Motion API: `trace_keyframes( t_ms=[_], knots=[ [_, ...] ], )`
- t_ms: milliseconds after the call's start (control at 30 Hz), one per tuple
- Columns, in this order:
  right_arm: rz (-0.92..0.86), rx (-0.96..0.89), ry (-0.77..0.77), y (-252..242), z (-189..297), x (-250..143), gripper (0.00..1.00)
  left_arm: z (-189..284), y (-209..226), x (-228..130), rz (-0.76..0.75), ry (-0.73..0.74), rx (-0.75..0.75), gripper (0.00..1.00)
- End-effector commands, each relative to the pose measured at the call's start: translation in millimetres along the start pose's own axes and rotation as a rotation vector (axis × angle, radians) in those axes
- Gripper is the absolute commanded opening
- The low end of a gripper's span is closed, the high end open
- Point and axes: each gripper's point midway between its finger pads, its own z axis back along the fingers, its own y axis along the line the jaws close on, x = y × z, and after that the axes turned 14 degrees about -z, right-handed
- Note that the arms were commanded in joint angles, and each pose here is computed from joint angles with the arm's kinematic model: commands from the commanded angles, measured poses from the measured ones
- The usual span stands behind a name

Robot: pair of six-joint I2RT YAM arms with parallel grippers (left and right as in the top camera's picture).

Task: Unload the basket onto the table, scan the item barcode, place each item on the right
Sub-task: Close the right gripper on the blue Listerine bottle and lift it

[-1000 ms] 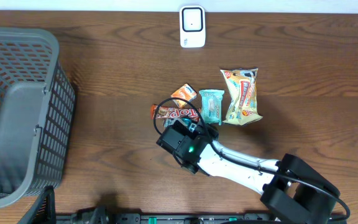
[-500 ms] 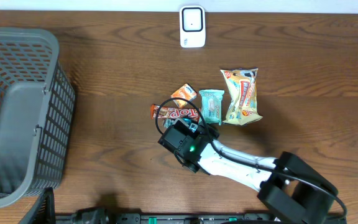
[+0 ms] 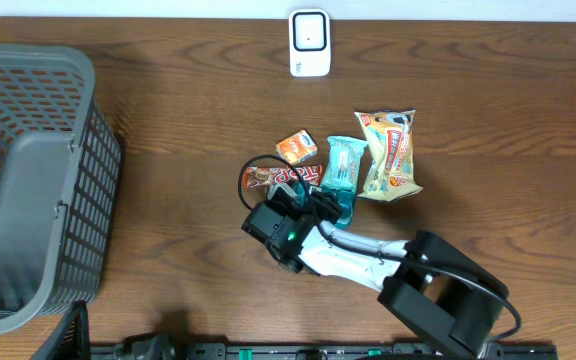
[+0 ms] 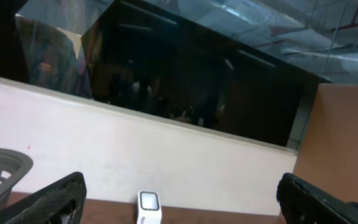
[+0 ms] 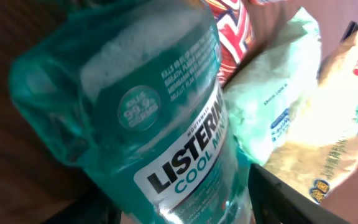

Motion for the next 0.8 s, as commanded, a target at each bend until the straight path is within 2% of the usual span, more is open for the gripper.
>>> trace_keyframes(
  t_ms=[0,67,167,267,433,500,533,700,767],
  knots=[
    [0.133,0.165,0.227,47,-29,-75,0.60,4,-5,4,-0.007,-0.011,-0.017,0.98],
    [0.133,0.165,0.227,47,-29,-75,0.60,4,-5,4,-0.007,-0.011,-0.017,0.98],
    [0.130,0.166,0.223,48,-29,-74,0.71,4,-5,4,-0.007,-0.011,-0.016,0.98],
    [0.126,0.133,0.203,43,-31,-70,0.73,4,-5,4,-0.007,-0.011,-0.017,0.98],
    [0.133,0.150,0.159,46,-34,-58,0.68,4,-5,4,-0.007,-0.011,-0.017,0.98],
    [0.125,0.150,0.154,45,-36,-56,0.57,4,-5,4,-0.007,-0.011,-0.017,0.98],
    [0.121,0.150,0.155,44,-36,-56,0.46,4,-5,4,-0.007,-0.011,-0.017,0.98],
    [0.106,0.180,0.172,46,-38,-58,0.10,4,-5,4,-0.006,-0.008,-0.016,0.98],
    [0.103,0.224,0.182,54,-36,-60,0.05,4,-5,4,-0.006,-0.008,-0.016,0.98]
  ],
)
